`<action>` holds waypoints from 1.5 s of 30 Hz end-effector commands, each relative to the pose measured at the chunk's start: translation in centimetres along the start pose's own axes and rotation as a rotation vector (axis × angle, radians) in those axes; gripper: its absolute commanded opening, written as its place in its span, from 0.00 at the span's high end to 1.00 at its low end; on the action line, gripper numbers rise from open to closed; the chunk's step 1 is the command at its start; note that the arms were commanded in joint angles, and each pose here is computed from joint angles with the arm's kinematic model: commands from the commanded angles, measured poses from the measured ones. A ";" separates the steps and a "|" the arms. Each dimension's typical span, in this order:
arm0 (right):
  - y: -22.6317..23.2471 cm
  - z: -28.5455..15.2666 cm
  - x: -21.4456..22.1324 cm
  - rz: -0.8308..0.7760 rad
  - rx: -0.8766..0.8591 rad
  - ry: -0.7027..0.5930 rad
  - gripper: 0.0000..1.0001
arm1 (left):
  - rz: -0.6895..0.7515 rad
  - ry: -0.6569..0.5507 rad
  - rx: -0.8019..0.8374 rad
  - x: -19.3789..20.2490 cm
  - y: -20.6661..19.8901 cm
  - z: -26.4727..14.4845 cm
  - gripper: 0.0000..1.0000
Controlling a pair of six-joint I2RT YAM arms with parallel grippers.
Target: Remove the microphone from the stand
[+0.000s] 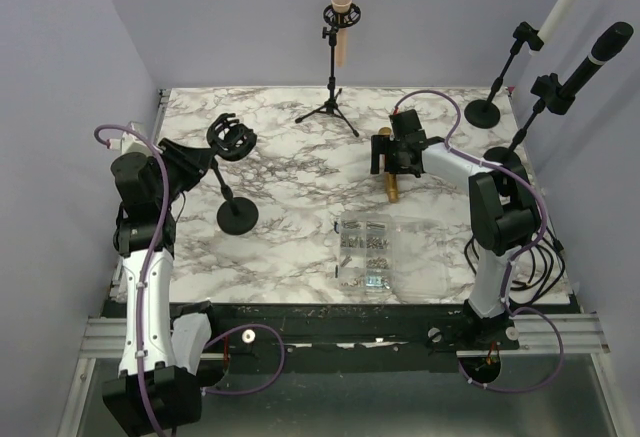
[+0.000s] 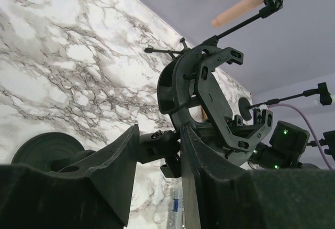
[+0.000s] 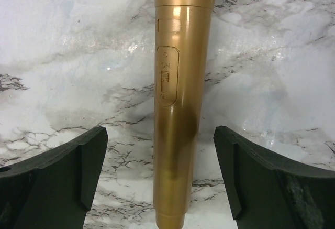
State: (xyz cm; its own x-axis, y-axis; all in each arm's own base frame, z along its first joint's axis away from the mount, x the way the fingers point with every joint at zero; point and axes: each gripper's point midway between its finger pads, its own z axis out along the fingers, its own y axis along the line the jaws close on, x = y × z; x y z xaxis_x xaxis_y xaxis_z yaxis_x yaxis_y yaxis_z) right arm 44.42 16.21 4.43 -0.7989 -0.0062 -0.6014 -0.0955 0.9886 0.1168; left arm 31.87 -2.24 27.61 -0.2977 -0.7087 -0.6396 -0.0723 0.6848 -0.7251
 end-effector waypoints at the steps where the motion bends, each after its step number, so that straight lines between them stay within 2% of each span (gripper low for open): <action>1: 0.3 -0.8 -1.1 -0.001 -0.020 -0.036 0.09 | -0.070 0.197 -0.362 7.7 10.5 -0.8 0.65; 12: 0.4 -0.7 -1.1 -0.003 -0.024 -0.034 0.09 | -0.116 0.259 -0.424 11.6 14.2 -0.2 0.67; 21: 0.5 -0.6 -0.9 -0.004 -0.034 -0.027 0.09 | -0.135 0.275 -0.464 13.2 16.1 -0.1 0.67; 25: 0.5 -0.7 -1.0 -0.003 -0.034 -0.029 0.09 | -0.119 0.256 -0.440 12.1 15.1 0.0 0.60; 29: 0.6 -0.8 -1.0 -0.006 -0.038 -0.030 0.09 | -0.078 0.204 -0.407 10.1 13.3 -0.5 0.42; 35: 0.7 -0.7 -1.0 -0.008 -0.043 -0.025 0.09 | -0.002 0.138 -0.333 6.9 9.9 -1.3 0.25; 38: 0.7 -0.8 -1.0 -0.008 -0.042 -0.024 0.09 | 0.060 0.120 -0.297 6.1 8.8 -1.6 0.21; 42: 0.7 -0.9 -1.1 -0.009 -0.043 -0.029 0.09 | 0.184 0.124 -0.266 5.7 7.3 -1.8 0.19; 45: 0.7 -0.9 -1.0 -0.011 -0.042 -0.028 0.08 | 0.254 0.077 -0.216 4.9 5.1 -2.3 0.16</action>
State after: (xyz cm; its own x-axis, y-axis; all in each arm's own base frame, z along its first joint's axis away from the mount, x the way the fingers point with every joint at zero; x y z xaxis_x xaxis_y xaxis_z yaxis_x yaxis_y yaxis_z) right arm 44.29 16.58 4.45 -0.8018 -0.0100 -0.5976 -0.1111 0.9849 0.1326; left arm 28.62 -1.41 19.02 -0.4195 -0.6152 -0.6675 -0.2510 0.7853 -0.5660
